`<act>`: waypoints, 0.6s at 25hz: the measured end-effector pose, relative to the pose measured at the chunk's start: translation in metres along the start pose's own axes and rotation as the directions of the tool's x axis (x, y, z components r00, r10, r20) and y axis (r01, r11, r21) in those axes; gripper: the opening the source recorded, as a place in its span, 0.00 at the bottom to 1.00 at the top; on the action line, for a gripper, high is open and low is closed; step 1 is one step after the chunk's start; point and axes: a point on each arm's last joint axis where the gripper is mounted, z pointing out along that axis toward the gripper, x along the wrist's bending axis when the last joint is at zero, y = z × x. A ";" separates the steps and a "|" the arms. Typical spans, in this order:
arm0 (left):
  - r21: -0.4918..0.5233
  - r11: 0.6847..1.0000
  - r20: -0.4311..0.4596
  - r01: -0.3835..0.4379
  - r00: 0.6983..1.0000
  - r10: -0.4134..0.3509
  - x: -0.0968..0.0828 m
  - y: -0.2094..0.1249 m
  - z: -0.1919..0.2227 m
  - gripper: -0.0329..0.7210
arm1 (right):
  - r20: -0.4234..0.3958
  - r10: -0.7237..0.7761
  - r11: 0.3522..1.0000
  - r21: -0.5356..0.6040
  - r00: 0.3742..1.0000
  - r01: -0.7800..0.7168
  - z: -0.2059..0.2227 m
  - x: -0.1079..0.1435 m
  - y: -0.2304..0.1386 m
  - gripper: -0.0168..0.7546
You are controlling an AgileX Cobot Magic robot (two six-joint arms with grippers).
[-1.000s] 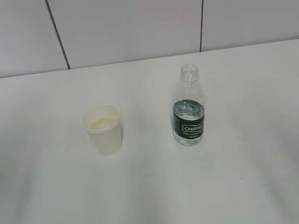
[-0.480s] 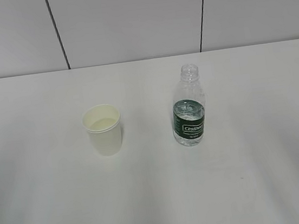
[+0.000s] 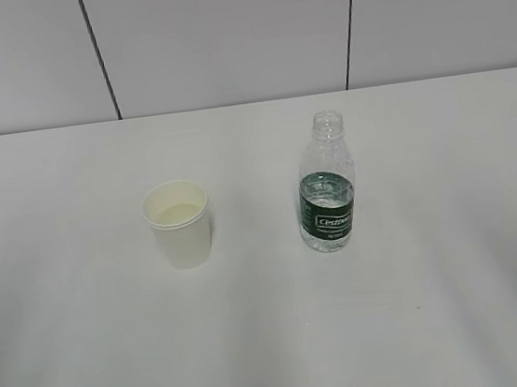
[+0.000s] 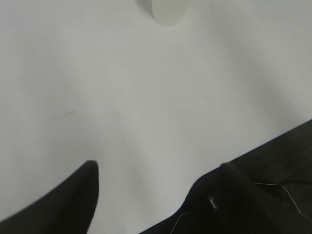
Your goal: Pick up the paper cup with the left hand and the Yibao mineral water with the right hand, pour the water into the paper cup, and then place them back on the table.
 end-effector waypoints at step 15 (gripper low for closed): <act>-0.261 0.965 -0.033 -0.017 0.999 0.009 -0.008 -0.024 -0.038 0.68 | 0.000 0.000 1.000 0.000 1.000 0.000 0.000 0.000 0.000 0.79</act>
